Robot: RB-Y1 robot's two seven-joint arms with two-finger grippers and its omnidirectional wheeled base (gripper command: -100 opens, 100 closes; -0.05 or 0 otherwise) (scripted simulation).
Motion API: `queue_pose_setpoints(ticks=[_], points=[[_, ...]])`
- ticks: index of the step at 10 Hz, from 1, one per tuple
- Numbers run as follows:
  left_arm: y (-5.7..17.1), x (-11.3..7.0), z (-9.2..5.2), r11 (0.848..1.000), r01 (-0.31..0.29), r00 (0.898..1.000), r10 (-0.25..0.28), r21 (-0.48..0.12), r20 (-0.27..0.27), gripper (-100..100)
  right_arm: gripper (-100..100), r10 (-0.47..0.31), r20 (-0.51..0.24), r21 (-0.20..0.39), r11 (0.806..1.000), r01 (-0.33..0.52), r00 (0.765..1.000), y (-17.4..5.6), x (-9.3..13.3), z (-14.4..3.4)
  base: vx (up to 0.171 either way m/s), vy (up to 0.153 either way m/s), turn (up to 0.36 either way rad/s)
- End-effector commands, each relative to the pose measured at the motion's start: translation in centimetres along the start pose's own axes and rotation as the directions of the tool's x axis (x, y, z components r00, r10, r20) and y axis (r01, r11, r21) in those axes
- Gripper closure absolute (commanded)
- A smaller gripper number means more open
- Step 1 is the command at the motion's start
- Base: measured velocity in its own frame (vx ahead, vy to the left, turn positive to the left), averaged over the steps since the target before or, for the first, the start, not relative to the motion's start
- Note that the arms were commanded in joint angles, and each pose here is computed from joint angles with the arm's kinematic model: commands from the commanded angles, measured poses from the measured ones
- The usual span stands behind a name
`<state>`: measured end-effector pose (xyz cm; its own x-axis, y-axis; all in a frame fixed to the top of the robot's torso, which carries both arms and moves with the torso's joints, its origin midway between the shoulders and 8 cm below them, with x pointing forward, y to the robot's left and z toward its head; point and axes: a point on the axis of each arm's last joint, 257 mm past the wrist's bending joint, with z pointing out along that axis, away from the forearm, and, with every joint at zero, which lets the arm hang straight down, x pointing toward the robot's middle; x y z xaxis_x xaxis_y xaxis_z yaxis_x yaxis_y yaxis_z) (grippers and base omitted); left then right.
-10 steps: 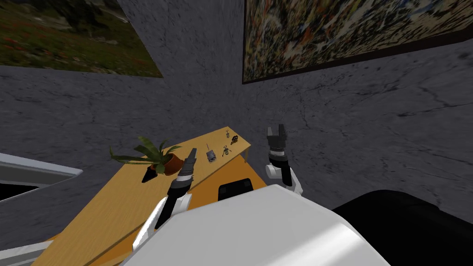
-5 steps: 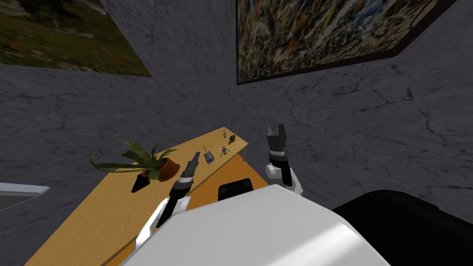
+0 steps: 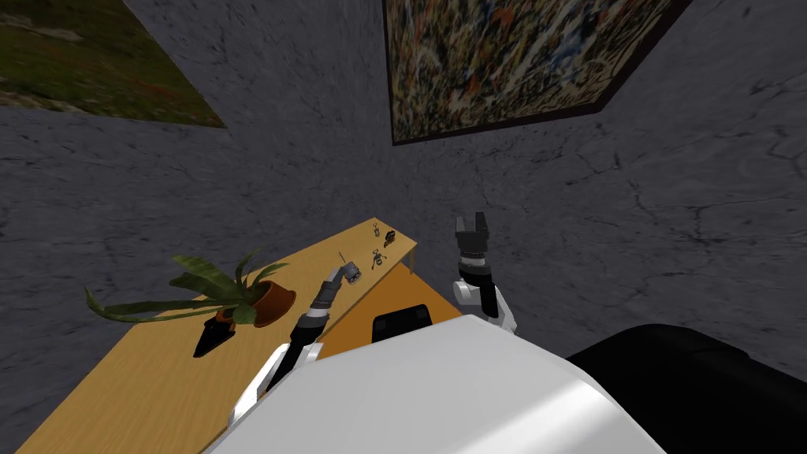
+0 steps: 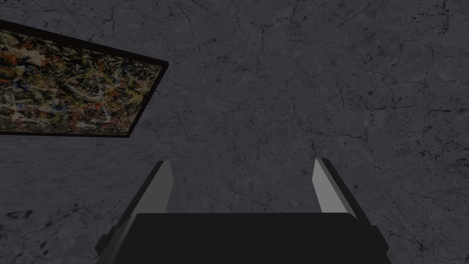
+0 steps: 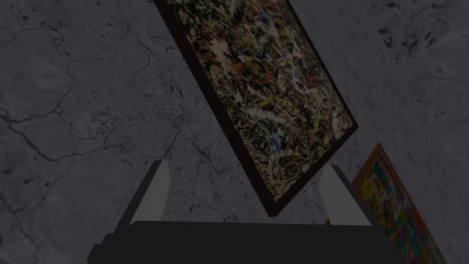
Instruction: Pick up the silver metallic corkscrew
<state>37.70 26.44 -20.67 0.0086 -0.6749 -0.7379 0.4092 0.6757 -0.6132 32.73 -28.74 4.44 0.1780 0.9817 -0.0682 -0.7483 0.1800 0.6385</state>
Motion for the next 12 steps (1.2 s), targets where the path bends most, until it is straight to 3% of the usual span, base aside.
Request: queue_pose_setpoints(ticks=[1,4,5,6,7,8,10,11,12], points=[[1.3,0.8,-0.6,0.999,-0.024,0.999,0.023,-0.021,-0.024,-100,0,0.000,0.000,0.000,1.000,0.000,1.000,0.0,0.0,0.0,-0.020,0.032,-0.164],[3.4,2.4,-2.2,0.993,-0.113,0.990,0.110,-0.031,-0.083,-100,0,0.000,0.000,0.000,1.000,0.000,1.000,0.0,0.0,0.0,-0.017,0.032,-0.210],[4.3,2.8,-2.7,0.992,-0.113,0.990,0.108,-0.051,-0.095,-100,0,0.000,0.000,0.000,1.000,0.000,1.000,0.0,0.0,0.0,-0.016,0.032,-0.159],[4.8,3.3,-3.2,0.987,-0.157,0.982,0.152,-0.040,-0.115,-100,0,0.000,0.000,0.000,1.000,0.000,1.000,0.0,0.0,0.0,-0.014,0.031,-0.304],[5.8,3.7,-3.9,0.985,-0.158,0.980,0.149,-0.063,-0.131,-100,0,0.000,0.000,0.000,1.000,0.000,1.000,0.0,0.0,0.0,-0.011,0.035,-0.174],[6.1,4.0,-4.3,0.979,-0.200,0.970,0.192,-0.047,-0.146,-100,0,0.000,0.000,0.000,1.000,0.000,1.000,0.0,0.0,0.0,-0.009,0.031,-0.231],[7.2,4.5,-5.2,0.977,-0.202,0.968,0.188,-0.073,-0.165,-100,0,0.000,0.000,0.000,1.000,0.000,1.000,0.0,0.0,0.0,-0.002,0.018,-0.091],[7.7,4.7,-5.7,0.968,-0.243,0.956,0.229,-0.060,-0.181,-100,0,0.000,0.000,0.000,1.000,0.000,1.000,0.0,0.0,0.0,0.000,0.013,-0.272],[8.6,5.2,-6.5,0.966,-0.245,0.954,0.225,-0.082,-0.199,-100,0,0.000,0.000,0.000,1.000,0.000,1.000,0.0,0.0,0.0,0.003,0.025,-0.174]])
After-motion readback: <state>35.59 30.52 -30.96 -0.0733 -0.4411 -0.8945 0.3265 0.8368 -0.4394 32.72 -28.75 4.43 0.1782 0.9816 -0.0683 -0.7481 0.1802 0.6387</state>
